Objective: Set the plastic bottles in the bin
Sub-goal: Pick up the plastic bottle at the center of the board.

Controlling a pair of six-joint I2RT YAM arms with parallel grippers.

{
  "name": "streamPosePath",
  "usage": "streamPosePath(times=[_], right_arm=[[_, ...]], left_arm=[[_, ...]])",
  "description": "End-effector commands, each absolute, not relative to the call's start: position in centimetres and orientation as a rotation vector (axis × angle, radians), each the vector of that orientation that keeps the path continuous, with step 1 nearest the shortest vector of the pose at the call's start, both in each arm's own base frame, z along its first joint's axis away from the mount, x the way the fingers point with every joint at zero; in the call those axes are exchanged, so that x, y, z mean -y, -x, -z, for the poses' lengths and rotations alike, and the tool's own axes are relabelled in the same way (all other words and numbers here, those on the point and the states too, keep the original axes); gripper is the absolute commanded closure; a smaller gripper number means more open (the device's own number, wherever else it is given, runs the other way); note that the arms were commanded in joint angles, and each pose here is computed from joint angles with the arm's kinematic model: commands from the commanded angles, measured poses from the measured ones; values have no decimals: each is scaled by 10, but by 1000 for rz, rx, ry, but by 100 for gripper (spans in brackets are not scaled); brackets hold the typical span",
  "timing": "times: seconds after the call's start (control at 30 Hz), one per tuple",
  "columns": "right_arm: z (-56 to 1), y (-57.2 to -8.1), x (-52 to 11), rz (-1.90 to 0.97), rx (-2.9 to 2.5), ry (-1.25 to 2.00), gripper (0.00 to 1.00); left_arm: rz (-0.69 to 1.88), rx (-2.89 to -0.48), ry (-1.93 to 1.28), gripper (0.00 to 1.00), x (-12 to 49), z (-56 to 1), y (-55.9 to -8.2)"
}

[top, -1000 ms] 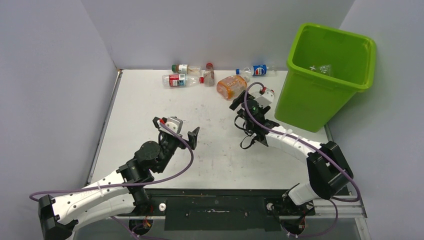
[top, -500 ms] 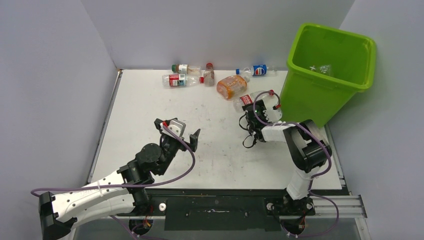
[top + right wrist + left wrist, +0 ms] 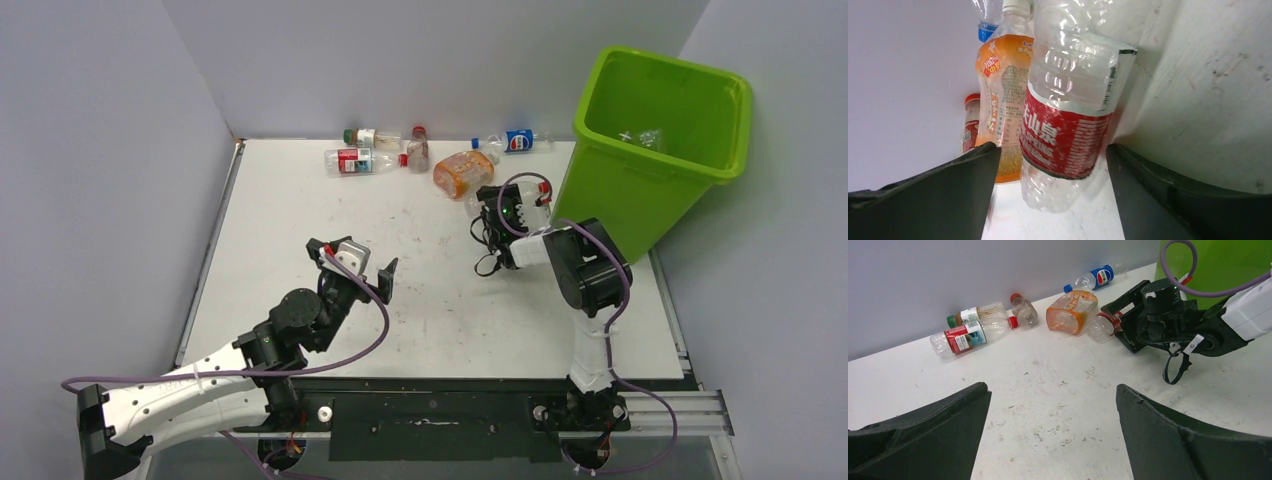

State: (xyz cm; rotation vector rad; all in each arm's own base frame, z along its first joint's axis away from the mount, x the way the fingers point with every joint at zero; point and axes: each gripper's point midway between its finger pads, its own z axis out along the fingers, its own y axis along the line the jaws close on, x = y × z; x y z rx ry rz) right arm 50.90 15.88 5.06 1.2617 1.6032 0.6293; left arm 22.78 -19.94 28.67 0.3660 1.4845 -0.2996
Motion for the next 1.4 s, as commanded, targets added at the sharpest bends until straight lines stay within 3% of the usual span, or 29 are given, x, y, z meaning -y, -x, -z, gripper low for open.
streamPosePath(times=[0.0, 0.2, 0.3, 0.43, 0.7, 0.87, 1.13, 1.37], right_arm=[[1, -493, -166, -605, -1753, -1231, 29], [6, -479, -172, -658, -1787, -1161, 70], [-5, -466, -174, -692, -1802, -1095, 84], [-35, -437, -193, -770, -1853, -909, 93], [-125, -334, -262, -850, -1849, -94, 95], [-167, -264, -272, -807, -1738, 313, 95], [-214, -180, -283, -1042, -1544, 585, 95], [-236, -143, -287, -1170, -1447, 678, 95]], left_arm=[[331, -1444, -339, 4, 199, -303, -226], [358, -1442, -349, 4, 202, -304, -223], [374, -1440, -350, 4, 203, -306, -221], [384, -1433, -338, 4, 202, -309, -220], [455, -1423, -263, 4, 197, -322, -216], [603, -1462, -247, 4, 213, -329, -206], [1015, -1457, -304, 4, 256, -352, -179], [1193, -1451, -365, 4, 271, -344, -178]])
